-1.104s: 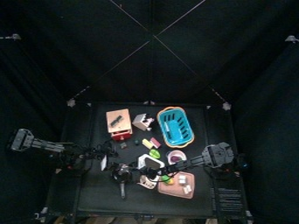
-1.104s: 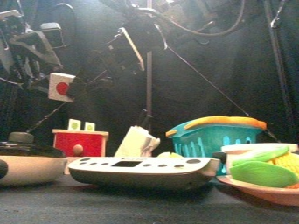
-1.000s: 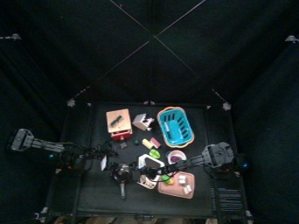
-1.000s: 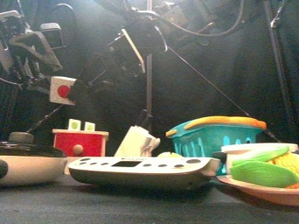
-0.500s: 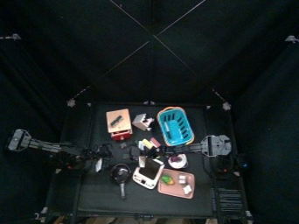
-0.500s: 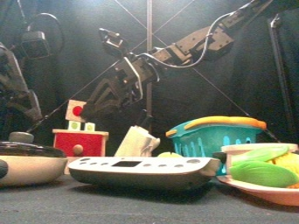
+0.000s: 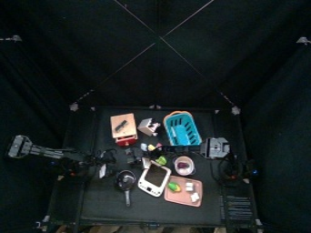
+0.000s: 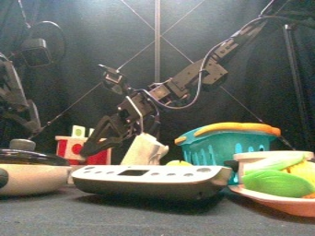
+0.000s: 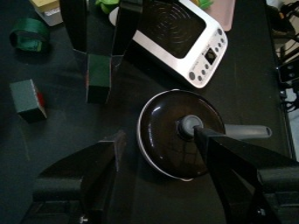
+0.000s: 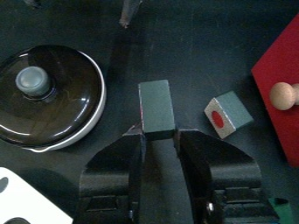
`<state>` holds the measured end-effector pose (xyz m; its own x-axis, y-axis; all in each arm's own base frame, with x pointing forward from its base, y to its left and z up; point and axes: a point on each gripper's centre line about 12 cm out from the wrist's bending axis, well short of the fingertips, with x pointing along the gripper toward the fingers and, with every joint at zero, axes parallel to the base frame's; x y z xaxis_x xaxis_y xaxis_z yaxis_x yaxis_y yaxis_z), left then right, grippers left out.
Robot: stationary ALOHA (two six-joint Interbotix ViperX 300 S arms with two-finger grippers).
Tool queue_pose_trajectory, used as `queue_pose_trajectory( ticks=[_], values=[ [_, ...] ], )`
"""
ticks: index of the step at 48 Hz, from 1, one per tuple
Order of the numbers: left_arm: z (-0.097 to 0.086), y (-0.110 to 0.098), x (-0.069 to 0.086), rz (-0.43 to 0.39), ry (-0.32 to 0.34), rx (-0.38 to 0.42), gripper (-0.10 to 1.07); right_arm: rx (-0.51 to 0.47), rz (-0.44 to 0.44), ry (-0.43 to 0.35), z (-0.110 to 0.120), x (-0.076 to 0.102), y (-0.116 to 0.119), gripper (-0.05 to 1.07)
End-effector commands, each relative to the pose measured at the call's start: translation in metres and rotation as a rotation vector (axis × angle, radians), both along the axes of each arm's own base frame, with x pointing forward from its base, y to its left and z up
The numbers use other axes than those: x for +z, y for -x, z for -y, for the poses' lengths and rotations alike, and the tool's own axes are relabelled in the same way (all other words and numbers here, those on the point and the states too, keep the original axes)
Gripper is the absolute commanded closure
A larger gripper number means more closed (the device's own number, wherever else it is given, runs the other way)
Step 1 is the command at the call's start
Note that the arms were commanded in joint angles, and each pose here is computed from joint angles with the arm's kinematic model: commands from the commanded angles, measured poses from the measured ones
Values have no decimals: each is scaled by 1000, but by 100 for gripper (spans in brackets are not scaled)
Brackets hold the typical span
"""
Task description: Place green sushi piece in front of drawer
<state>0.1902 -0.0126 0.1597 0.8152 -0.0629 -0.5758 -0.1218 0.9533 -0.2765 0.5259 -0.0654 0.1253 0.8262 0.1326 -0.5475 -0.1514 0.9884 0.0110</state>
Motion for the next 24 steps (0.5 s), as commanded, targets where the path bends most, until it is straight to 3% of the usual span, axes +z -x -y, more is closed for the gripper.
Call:
queue_pose_trajectory(
  ticks=[1, 24],
  values=[
    [-2, -3, 4, 14, -1, 11, 1, -10, 53, 9, 6, 22, -7, 39],
    [-5, -4, 5, 18, -2, 24, 1, -90, 30, 8, 28, 5, -12, 38]
  ],
)
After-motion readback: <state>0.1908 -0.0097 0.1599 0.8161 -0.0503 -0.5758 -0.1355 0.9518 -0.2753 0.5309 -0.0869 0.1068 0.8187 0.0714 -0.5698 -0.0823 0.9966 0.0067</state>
